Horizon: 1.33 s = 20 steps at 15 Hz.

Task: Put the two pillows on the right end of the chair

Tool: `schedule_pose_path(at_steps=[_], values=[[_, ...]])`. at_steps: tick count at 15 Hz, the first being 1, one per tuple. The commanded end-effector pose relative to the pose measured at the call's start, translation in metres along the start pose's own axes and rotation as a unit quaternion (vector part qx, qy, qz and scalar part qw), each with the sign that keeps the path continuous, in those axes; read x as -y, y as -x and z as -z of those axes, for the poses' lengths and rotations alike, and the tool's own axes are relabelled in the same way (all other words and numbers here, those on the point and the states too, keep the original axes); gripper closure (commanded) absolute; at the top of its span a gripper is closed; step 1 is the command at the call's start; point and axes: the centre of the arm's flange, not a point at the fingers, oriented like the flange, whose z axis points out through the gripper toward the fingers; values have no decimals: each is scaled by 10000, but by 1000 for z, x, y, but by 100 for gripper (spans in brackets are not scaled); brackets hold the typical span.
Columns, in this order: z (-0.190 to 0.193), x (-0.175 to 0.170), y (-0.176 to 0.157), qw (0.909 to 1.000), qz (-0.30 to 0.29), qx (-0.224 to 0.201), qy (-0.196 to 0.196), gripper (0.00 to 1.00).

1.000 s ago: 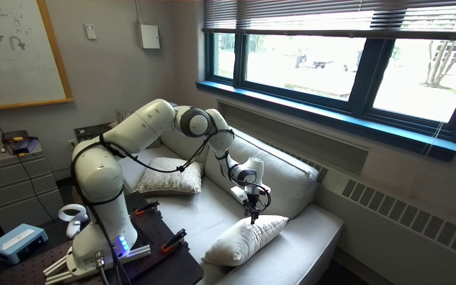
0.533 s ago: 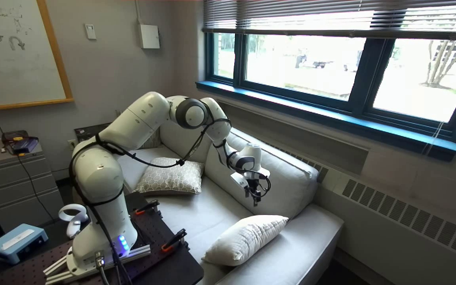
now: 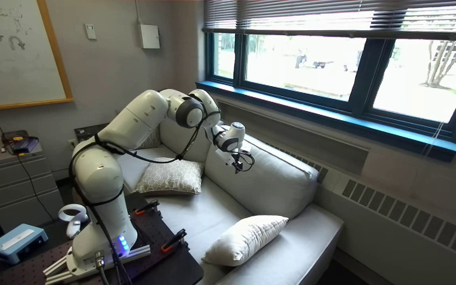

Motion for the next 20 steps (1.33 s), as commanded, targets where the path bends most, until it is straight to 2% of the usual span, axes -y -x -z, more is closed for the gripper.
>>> schedule_pose_path(at_steps=[1,3,5,9,12,14,16,20], values=[[-41,28,-36,9950,518,115,-841,0],[-73,30,-45,9899,682,231,-1221,0],[-108,21,-44,9852,803,493,-1430,0],[-179,-15,-17,9777,755,958,-1708,0],[-220,-18,22,9683,541,1271,-2081,0],[-243,-6,43,9607,70,1479,-2348,0],[-261,11,64,9552,-453,1600,-2447,0],[-275,39,89,9399,-1269,1769,-2631,0]])
